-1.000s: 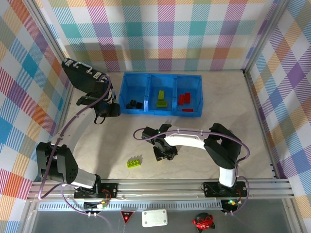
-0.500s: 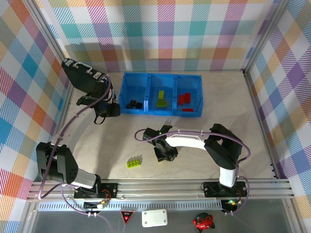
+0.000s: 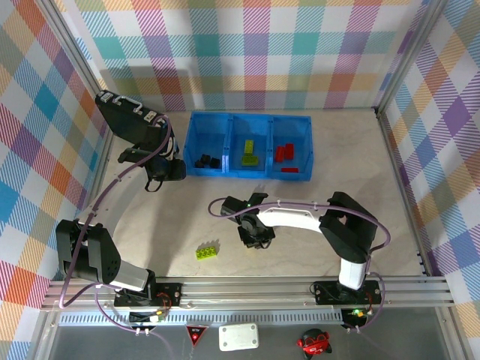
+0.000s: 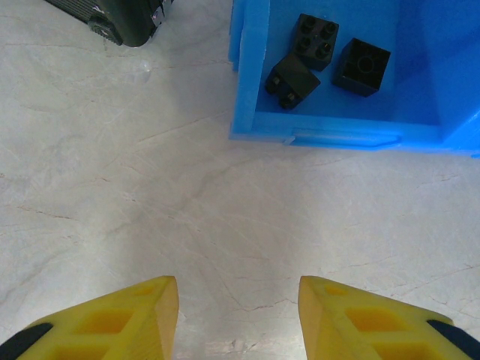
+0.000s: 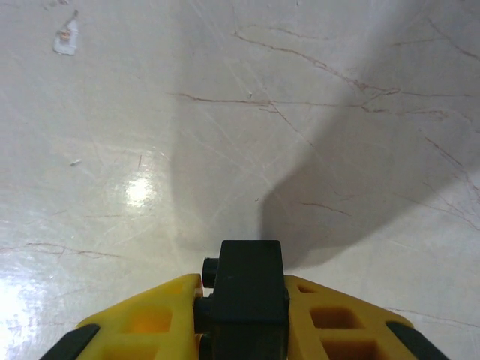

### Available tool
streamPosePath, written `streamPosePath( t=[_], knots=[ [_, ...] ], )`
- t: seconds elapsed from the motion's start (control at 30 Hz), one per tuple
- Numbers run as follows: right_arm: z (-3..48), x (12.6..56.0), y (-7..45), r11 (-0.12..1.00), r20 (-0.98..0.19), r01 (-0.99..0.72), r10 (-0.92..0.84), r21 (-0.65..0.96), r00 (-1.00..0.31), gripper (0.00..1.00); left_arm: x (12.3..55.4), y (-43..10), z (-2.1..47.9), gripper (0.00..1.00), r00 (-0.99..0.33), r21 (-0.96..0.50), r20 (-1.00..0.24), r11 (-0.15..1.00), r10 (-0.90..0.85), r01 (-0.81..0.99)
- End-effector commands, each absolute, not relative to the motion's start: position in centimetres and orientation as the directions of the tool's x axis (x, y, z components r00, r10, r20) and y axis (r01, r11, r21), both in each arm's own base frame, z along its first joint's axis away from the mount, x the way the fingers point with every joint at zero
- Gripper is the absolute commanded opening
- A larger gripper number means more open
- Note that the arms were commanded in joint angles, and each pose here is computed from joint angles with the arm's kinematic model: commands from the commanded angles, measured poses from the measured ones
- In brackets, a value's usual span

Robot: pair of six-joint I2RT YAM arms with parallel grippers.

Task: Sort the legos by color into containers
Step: Pick up the lego from the bottom-center of the table.

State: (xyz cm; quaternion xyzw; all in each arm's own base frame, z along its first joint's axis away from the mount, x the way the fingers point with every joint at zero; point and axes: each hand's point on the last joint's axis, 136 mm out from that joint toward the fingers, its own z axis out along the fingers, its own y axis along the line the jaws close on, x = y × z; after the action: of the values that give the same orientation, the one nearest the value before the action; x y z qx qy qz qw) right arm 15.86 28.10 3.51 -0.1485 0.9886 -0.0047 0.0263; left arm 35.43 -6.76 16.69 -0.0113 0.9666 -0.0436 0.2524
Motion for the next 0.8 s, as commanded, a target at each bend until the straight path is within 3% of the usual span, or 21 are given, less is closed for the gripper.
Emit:
streamPosePath(
  t=[0.0, 0.77],
  knots=[
    [4.9, 15.7, 28.0, 0.953, -0.074, -0.303, -0.304, -0.013, -0.95, 0.22, 35.8, -6.2, 16.4, 0.46, -0.872, -0.087, -0.488, 0.996, -0.049, -0.008],
    [6.3, 16.0, 28.5, 0.96, -0.123, -0.277, -0.27, 0.041, -0.955, 0.2, 35.8, -7.2, 16.8, 0.46, -0.868, -0.135, -0.494, 0.991, -0.052, 0.018]
  ],
)
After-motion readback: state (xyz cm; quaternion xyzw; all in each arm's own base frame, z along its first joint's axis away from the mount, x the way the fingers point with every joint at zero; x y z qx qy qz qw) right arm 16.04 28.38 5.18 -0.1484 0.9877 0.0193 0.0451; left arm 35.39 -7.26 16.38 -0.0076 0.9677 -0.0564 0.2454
